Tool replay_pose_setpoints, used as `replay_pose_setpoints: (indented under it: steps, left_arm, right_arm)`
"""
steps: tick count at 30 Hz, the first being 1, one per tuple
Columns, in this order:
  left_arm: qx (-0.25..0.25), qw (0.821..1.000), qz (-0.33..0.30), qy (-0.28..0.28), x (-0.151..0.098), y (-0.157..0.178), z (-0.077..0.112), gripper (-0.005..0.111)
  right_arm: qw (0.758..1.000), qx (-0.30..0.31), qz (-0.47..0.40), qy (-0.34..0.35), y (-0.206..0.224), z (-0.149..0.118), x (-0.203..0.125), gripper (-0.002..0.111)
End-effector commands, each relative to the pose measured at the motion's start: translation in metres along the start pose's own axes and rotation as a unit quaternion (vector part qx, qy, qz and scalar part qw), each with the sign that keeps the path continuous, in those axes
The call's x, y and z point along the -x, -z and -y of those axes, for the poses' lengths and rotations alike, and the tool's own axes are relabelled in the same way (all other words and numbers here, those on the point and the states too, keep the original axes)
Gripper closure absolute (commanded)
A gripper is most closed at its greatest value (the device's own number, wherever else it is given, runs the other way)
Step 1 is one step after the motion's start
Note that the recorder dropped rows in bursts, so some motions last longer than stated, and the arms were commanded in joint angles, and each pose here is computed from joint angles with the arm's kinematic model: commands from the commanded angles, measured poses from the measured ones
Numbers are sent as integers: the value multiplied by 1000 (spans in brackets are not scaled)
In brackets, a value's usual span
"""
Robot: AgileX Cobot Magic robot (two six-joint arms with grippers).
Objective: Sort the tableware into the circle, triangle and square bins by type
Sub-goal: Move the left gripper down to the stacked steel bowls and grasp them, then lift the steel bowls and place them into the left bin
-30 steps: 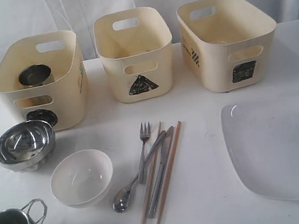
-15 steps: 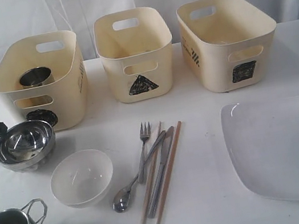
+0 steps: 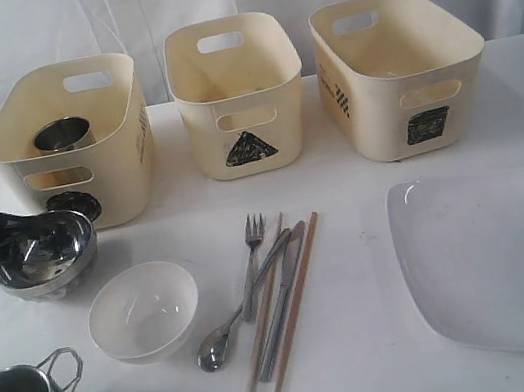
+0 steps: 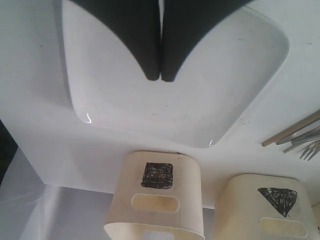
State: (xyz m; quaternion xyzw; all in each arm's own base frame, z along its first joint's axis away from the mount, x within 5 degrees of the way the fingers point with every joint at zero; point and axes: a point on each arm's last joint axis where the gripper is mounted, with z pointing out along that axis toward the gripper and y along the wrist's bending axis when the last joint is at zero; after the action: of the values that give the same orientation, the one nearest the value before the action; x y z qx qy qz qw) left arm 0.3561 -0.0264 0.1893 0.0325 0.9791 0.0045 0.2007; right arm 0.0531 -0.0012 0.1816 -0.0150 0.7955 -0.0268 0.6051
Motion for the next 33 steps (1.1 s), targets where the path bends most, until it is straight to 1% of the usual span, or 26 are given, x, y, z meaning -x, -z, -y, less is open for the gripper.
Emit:
replay_pose_setpoints:
  steps: [1, 6, 8, 11, 12, 14, 15, 18, 21, 24, 25, 26, 27, 28, 29, 30, 31, 33]
  left_arm:
    - [-4, 1000, -9, 8, -3, -14, 1, 45]
    - [-4, 1000, -13, 5, -4, -21, 1, 45]
    - [-3, 1000, -15, 5, -4, -21, 1, 47]
    - [-3, 1000, -30, 9, -7, -21, 1, 59]
    - [-2, 999, -36, 10, -8, -20, 1, 67]
    - [-2, 999, -42, 10, -9, -20, 1, 78]
    - [-2, 999, -44, 10, -9, -20, 1, 87]
    - [-1, 998, -59, 9, -12, -20, 1, 107]
    - [6, 996, -88, 1, -17, -18, -1, 107]
    - [26, 993, -114, -31, -22, -5, -5, 107]
    - [31, 992, -109, -49, -21, 12, -7, 107]
    - [35, 993, -96, -53, -20, 20, -8, 107]
    - [37, 997, -38, -53, -12, 45, -8, 107]
    - [37, 998, -7, -45, -9, 57, -8, 107]
    - [34, 997, 64, -30, -3, 89, -8, 107]
    - [33, 994, 106, -20, 0, 114, -9, 107]
    - [33, 991, 132, -18, 0, 135, -9, 107]
    - [33, 985, 168, -9, -9, 179, -11, 107]
  right_arm:
    - [1000, -1, 7, 1, 0, 0, 1, 108]
    - [1000, -1, 7, 1, 0, 0, 1, 108]
    - [1000, -1, 7, 1, 0, 0, 1, 108]
    - [1000, -1, 7, 1, 0, 0, 1, 108]
    - [1000, -1, 7, 1, 0, 0, 1, 108]
    - [1000, -1, 7, 1, 0, 0, 1, 108]
    - [1000, -1, 7, 1, 0, 0, 1, 108]
    - [1000, -1, 7, 1, 0, 0, 1, 108]
    - [1000, -1, 7, 1, 0, 0, 1, 108]
    - [1000, -1, 7, 1, 0, 0, 1, 108]
    - [1000, -1, 7, 1, 0, 0, 1, 108]
    - [1000, -1, 7, 1, 0, 0, 1, 108]
    - [1000, -1, 7, 1, 0, 0, 1, 108]
    - [1000, -1, 7, 1, 0, 0, 1, 108]
    - [1000, -1, 7, 1, 0, 0, 1, 108]
    - [1000, -1, 7, 1, 0, 0, 1, 108]
    - [1000, -1, 7, 1, 0, 0, 1, 108]
    - [1000, -1, 7, 1, 0, 0, 1, 108]
